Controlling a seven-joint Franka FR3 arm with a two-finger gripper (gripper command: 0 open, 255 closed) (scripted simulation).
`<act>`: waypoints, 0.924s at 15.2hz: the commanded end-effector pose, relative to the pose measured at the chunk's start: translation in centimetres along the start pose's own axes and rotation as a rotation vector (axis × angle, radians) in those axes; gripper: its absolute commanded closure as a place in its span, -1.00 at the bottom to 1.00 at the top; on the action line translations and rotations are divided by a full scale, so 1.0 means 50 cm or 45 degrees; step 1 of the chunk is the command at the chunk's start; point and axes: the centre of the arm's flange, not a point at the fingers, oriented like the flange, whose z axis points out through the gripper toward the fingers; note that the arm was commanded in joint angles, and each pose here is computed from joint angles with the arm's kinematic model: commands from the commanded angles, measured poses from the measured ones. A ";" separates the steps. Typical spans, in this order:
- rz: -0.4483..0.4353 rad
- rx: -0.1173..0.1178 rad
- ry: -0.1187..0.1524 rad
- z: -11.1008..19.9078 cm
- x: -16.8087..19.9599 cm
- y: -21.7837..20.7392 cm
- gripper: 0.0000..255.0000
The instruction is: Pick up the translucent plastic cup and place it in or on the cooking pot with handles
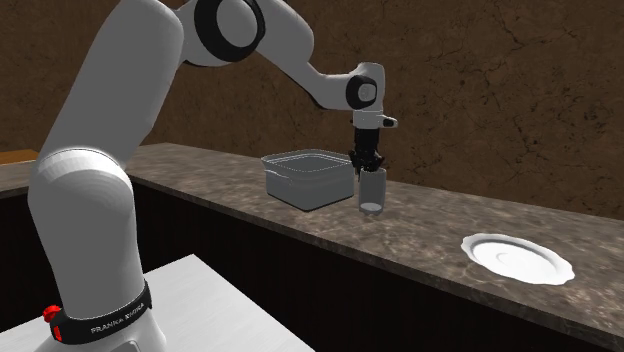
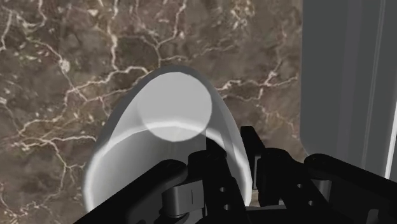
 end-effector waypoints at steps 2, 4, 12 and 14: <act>0.001 -0.001 -0.001 0.001 0.000 0.001 1.00; 0.001 -0.001 -0.001 0.001 0.000 0.001 1.00; 0.001 -0.001 -0.001 -0.072 0.000 -0.001 1.00; 0.001 -0.001 -0.001 -0.093 0.000 -0.001 1.00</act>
